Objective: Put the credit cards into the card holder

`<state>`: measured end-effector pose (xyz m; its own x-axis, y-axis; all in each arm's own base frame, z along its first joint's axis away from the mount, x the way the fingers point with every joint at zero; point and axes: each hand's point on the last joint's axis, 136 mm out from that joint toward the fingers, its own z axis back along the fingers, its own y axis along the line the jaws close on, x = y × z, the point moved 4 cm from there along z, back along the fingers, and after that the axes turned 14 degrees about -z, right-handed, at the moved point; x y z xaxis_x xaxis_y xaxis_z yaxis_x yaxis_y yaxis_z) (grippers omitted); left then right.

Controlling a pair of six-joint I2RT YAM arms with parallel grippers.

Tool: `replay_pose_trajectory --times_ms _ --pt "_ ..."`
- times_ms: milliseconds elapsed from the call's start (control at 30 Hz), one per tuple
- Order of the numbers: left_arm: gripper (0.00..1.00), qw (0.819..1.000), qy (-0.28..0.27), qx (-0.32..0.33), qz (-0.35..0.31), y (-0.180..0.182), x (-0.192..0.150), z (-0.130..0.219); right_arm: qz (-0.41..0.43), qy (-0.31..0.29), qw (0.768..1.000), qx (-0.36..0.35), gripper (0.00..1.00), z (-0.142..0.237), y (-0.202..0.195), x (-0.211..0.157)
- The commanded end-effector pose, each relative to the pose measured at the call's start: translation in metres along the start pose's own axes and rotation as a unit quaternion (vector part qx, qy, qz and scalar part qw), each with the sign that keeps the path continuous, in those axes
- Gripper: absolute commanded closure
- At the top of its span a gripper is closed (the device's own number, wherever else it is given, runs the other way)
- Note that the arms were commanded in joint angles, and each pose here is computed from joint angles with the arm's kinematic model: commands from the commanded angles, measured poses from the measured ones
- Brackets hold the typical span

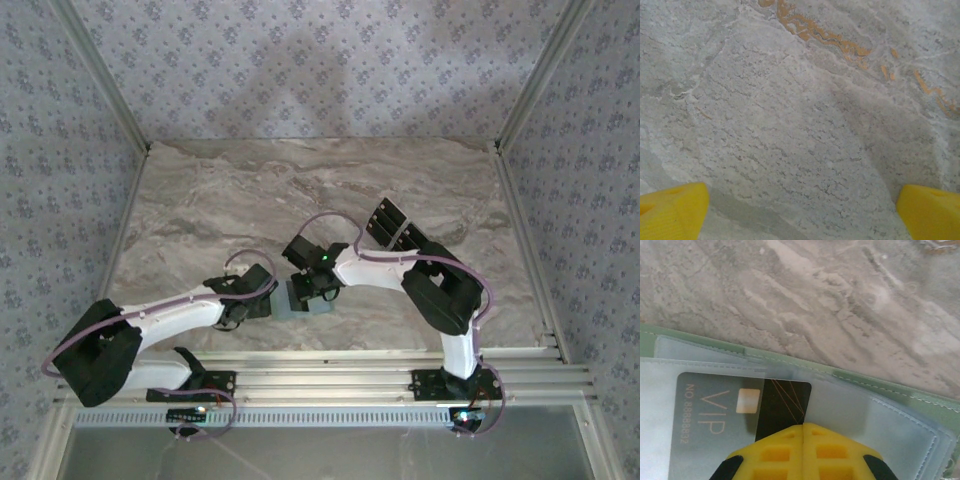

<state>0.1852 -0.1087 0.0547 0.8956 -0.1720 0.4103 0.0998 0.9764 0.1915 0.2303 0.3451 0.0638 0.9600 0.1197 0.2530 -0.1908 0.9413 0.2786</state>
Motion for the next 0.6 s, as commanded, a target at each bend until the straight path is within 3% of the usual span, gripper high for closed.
replay_pose_trajectory --times_ms 0,333,567 --pt "0.0 1.0 -0.006 -0.013 0.0 -0.009 0.005 -0.004 0.003 0.012 1.0 0.023 1.0 -0.003 0.015 -0.004" --pt "0.0 1.0 -0.006 -0.011 0.0 -0.009 0.004 -0.004 -0.003 0.009 0.998 0.069 1.0 0.01 0.033 -0.002" --pt "0.0 1.0 -0.008 -0.011 0.0 -0.01 0.005 -0.003 -0.017 -0.017 0.996 0.084 1.0 0.03 0.024 0.006"
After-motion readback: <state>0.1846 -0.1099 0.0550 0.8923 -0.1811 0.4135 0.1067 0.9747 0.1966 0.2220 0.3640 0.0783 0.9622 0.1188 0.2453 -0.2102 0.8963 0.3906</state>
